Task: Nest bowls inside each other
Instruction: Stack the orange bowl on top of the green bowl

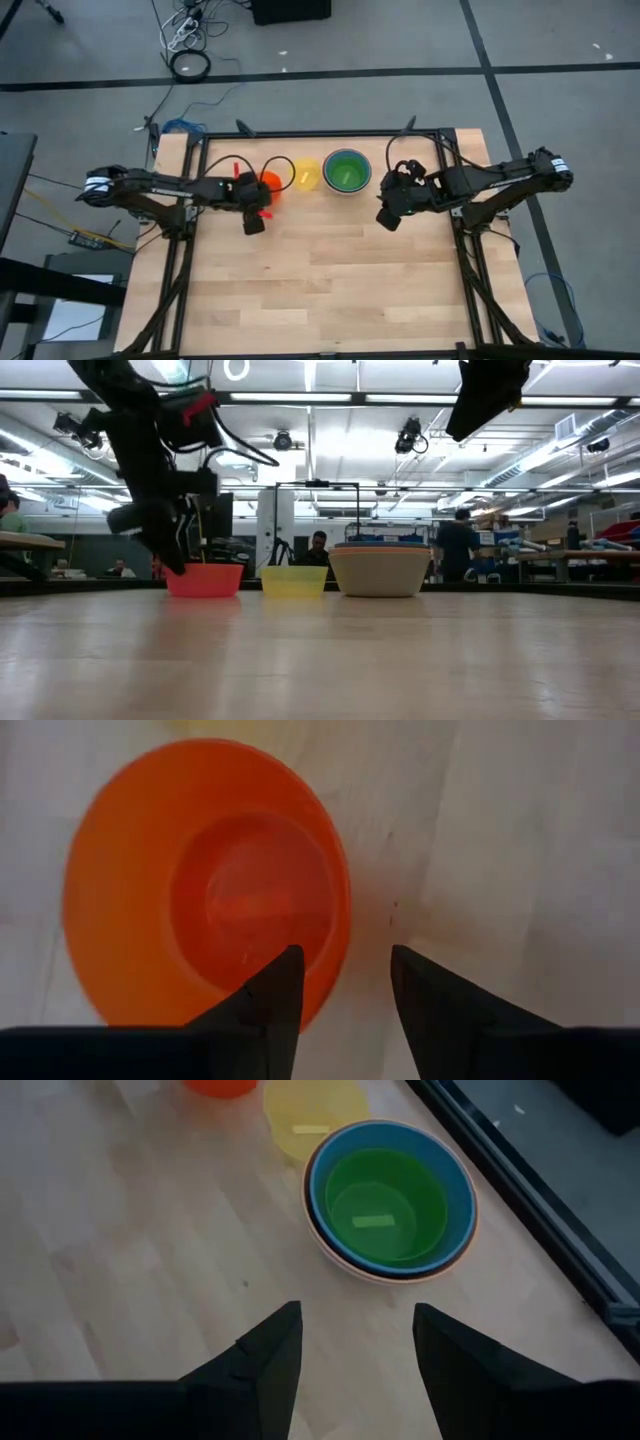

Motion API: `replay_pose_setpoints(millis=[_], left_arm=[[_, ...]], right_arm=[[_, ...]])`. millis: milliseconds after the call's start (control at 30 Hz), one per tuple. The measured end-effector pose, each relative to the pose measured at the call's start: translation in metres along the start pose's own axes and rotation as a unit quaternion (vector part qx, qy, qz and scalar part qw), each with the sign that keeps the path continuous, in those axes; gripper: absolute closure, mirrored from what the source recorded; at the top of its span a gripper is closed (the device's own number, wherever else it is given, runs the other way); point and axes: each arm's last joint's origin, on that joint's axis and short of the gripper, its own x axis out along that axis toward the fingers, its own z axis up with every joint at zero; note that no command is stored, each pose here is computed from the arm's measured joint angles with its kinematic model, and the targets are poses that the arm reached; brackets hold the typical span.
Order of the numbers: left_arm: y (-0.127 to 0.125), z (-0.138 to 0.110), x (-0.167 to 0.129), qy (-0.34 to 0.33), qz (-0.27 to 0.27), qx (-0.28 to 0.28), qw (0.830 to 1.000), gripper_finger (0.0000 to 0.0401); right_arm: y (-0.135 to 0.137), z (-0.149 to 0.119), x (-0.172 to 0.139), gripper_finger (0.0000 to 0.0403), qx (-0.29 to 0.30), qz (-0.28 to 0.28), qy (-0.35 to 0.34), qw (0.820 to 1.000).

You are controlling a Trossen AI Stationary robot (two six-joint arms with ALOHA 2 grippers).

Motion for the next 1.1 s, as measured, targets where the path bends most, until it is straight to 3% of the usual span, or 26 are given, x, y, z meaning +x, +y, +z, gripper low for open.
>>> replay_pose_setpoints(millis=[233,300,433,600,700,900,1100], left_arm=[[0.000,0.007,0.024,0.004,-0.004,0.016,1.000,0.0246],[-0.001,0.009,0.026,-0.001,-0.029,0.013,1.000,0.0270],[-0.001,0.008,0.026,-0.002,-0.044,0.008,0.999,0.0377],[0.000,0.018,0.016,-0.004,-0.043,-0.011,0.999,0.0394],[0.001,0.043,-0.003,-0.040,-0.045,-0.008,0.998,0.0396],[0.014,0.107,-0.041,-0.134,-0.001,0.053,0.990,0.0398],[0.034,0.170,-0.033,-0.157,0.011,0.083,0.984,0.0398]], right_arm=[[0.000,0.000,0.000,0.0224,0.002,-0.001,0.001,1.000],[0.000,0.000,0.000,0.0224,0.002,-0.001,0.001,1.000],[0.000,0.000,0.000,0.0224,0.002,-0.001,0.001,1.000],[0.000,0.000,0.000,0.0224,0.002,-0.001,0.002,1.000],[-0.001,-0.002,0.000,0.0224,0.000,-0.006,0.009,1.000],[-0.005,-0.007,0.000,0.0224,-0.002,-0.022,0.030,0.999],[-0.003,-0.008,-0.002,0.0224,-0.008,-0.020,0.031,0.999]])
